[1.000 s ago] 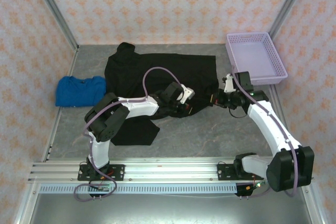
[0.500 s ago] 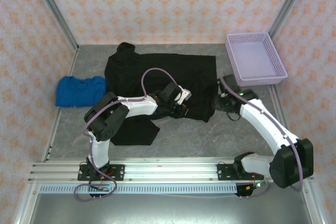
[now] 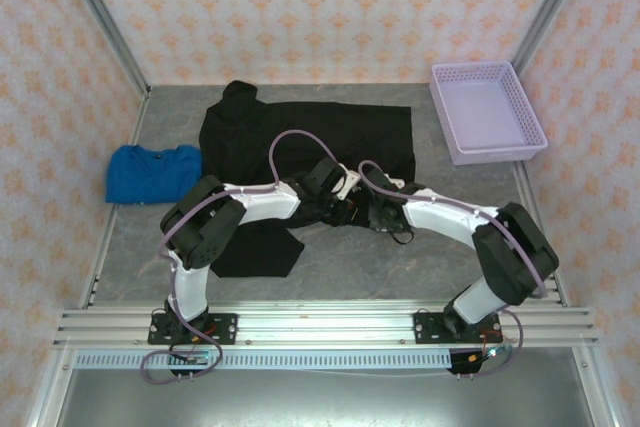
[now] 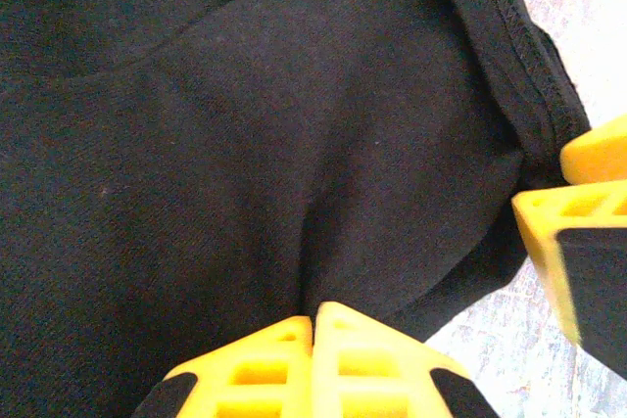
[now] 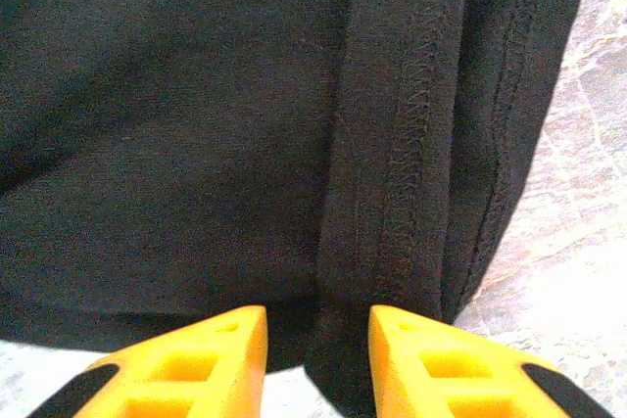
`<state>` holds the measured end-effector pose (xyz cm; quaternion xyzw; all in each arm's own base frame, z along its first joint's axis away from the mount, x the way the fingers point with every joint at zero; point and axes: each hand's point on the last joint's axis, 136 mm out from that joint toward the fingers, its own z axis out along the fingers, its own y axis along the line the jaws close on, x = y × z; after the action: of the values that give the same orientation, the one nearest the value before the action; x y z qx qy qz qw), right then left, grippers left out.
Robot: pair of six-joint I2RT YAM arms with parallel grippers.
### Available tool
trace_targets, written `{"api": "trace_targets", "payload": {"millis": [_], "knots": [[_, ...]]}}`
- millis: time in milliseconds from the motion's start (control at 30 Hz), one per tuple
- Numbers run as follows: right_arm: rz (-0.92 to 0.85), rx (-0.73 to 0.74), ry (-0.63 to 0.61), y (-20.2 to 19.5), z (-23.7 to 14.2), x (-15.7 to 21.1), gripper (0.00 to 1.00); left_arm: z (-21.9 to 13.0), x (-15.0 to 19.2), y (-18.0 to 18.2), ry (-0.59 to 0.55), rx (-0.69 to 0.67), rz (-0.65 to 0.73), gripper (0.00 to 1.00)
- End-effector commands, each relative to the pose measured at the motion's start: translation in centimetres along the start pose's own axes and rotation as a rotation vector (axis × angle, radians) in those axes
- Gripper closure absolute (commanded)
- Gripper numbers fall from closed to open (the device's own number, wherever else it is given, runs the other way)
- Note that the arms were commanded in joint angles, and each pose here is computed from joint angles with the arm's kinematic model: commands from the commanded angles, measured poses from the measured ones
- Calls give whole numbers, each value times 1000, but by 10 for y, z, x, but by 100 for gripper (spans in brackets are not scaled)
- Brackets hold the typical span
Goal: Fold the inside-out t-shirt
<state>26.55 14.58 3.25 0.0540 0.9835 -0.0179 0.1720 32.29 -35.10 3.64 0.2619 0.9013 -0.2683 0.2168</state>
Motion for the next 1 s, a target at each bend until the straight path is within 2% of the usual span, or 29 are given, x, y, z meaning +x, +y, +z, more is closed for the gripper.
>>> {"api": "trace_targets", "payload": {"millis": [0, 200, 367, 467, 567, 667, 767, 900, 967], "knots": [[23, 112, -63, -16, 0, -13, 70, -3, 5, 5, 12, -24, -21, 100], [14, 151, -55, -23, 6, -8, 74, -2, 5, 5, 9, -26, -18, 100], [3, 188, -54, -30, 5, -11, 91, -3, 5, 7, 9, -31, -19, 100], [11, 187, -82, -38, -11, -21, 99, -5, 5, 7, 8, -37, -17, 100], [40, 154, -118, -53, -38, -36, 100, -6, 5, 9, 4, -47, -19, 100], [94, 5, -177, -61, -72, -52, 100, -6, 5, 8, 2, -39, -26, 100], [169, -230, -251, -60, -99, -65, 100, -5, 2, 3, -7, -14, -35, 100], [198, -447, -263, -49, -113, -73, 100, -6, -1, -3, -12, 15, -41, 100], [196, -480, -247, -44, -111, -74, 100, -6, -2, -5, -10, 22, -41, 100]]}}
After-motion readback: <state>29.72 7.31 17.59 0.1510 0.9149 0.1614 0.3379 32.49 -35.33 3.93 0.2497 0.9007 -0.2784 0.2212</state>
